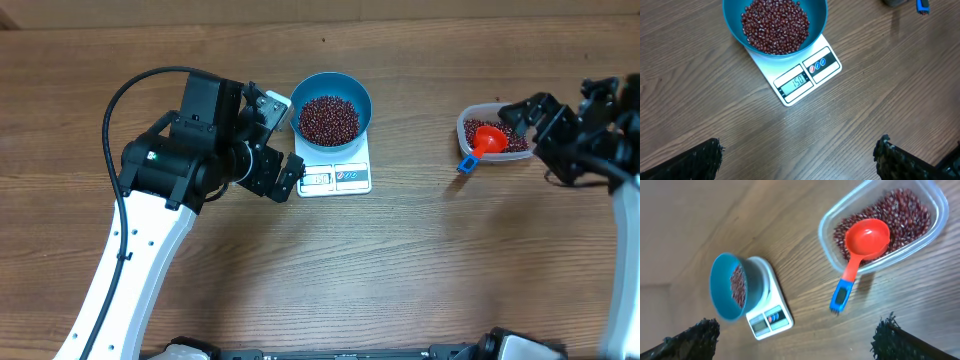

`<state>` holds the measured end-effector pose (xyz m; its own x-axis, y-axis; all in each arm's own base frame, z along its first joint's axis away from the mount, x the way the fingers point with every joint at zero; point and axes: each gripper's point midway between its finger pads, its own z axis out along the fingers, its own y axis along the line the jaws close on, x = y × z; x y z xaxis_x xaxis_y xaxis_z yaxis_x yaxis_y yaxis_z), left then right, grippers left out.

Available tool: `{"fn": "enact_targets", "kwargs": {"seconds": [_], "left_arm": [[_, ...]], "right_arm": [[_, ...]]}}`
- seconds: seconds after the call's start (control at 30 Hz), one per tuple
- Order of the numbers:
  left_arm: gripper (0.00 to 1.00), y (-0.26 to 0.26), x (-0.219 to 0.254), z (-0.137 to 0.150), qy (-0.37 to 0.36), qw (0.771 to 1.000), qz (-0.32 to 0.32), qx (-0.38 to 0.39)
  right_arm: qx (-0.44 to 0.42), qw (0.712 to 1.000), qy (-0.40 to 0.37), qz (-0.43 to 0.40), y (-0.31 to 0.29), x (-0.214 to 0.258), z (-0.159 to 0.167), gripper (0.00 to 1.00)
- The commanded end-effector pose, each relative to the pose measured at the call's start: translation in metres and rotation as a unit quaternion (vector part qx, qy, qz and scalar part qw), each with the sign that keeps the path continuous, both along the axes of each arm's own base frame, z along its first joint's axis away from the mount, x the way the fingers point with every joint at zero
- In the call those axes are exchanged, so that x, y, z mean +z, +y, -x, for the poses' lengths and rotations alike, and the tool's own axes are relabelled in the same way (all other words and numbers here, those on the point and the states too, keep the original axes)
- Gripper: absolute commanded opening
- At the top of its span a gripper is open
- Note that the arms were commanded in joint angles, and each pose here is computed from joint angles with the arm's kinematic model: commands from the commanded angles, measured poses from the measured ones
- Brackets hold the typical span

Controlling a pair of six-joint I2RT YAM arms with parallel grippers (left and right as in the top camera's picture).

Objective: Scoop item into bowl and weigh 150g on scale

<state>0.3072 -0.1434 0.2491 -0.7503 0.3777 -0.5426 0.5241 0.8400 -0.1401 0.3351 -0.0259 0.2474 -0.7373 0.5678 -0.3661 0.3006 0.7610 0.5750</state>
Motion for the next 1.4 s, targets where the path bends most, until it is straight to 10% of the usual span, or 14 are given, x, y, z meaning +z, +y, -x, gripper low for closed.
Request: {"fn": "enact_targets", "kwargs": {"seconds": [0.0,0.47,0.93,1.37], "left_arm": [[0.99,-0.003,0.009,0.000,-0.014,1.000,0.003,-0.012],[1.00,-0.003,0.009,0.000,-0.014,1.000,0.003,-0.012],[1.00,-0.003,0.009,0.000,-0.014,1.000,0.003,-0.012],[0.99,-0.003,0.009,0.000,-0.014,1.000,0.003,-0.012]], "right_arm": [[0.048,0.993,-0.079,0.067,0.007,0.045,0.023,1.00],[0.022,0.982,-0.128,0.135,0.023,0.086,0.116,1.00],[0.057,0.965,-0.162,0.198,0.019,0.093,0.110,1.00],[-0.022,0.870,-0.369,0.326,0.000,0.119,0.089,1.00]]}}
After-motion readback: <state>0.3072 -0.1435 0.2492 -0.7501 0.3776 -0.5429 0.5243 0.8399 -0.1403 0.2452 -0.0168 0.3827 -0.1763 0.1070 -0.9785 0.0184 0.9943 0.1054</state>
